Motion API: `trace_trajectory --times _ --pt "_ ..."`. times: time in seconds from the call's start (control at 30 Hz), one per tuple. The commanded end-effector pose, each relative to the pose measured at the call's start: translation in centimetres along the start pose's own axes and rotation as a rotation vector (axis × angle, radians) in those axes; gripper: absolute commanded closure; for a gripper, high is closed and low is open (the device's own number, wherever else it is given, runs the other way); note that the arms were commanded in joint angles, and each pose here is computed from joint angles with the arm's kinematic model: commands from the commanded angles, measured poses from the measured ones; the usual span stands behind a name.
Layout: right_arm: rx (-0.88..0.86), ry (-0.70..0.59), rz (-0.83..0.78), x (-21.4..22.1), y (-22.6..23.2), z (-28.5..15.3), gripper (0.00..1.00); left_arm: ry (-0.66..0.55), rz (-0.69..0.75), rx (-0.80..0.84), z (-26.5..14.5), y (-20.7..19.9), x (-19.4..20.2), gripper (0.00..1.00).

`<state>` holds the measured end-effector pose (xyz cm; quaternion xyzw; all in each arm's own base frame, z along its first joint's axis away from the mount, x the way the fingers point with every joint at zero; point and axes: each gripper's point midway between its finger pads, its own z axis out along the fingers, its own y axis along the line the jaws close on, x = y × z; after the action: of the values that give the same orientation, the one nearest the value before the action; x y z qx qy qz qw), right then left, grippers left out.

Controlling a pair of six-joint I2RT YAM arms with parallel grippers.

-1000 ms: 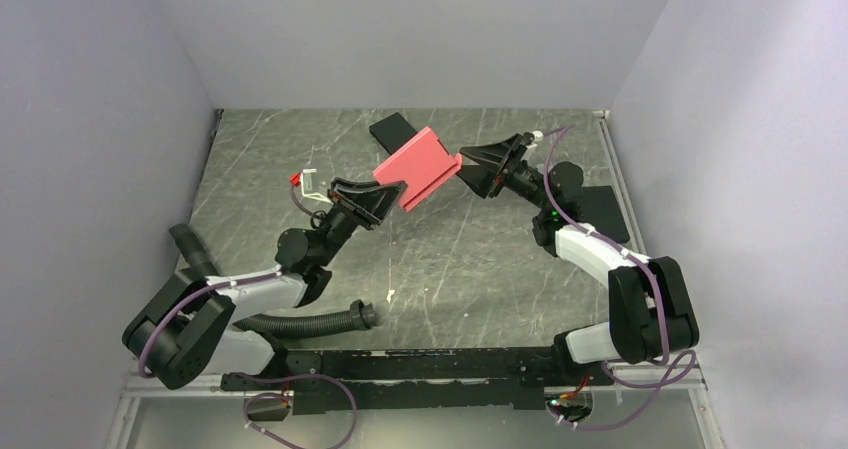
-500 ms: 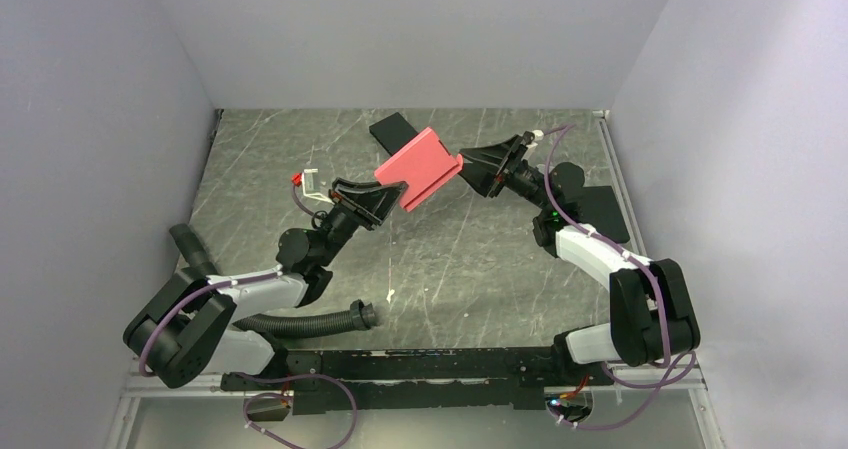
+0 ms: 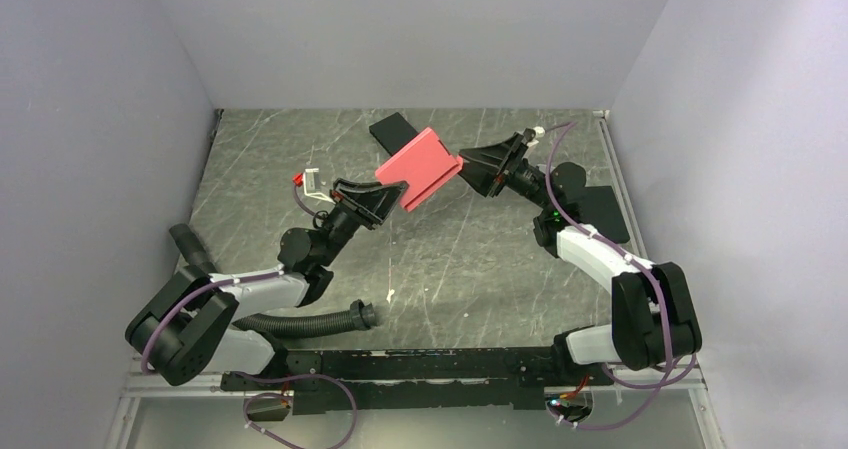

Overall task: Fold the paper box
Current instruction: Close the paper box.

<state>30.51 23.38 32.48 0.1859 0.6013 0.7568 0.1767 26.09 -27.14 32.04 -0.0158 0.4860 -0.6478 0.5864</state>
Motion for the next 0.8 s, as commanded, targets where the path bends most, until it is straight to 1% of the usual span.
trace_trajectory --times 0.0,0.17,0.47,0.67,0.77 --pt "-0.065 0.044 -0.110 1.27 3.26 0.26 0.50 -0.072 -0.010 0.074 0.84 -2.12 -1.85 0.98" --pt "-0.053 0.045 -0.118 1.36 3.14 0.29 0.52 -0.072 -0.014 0.077 0.94 -2.20 -1.87 0.98" --pt "-0.055 0.041 -0.111 1.51 3.15 0.08 0.51 -0.078 -0.018 0.074 0.84 -2.21 -2.01 0.98" --pt "-0.048 0.034 -0.159 1.47 2.88 -0.02 0.51 -0.105 -0.043 0.058 0.81 -2.10 -2.54 0.99" --pt "-0.062 0.038 -0.206 1.68 3.20 -0.11 0.48 -0.119 -0.066 0.043 0.65 -1.86 -2.75 0.99"
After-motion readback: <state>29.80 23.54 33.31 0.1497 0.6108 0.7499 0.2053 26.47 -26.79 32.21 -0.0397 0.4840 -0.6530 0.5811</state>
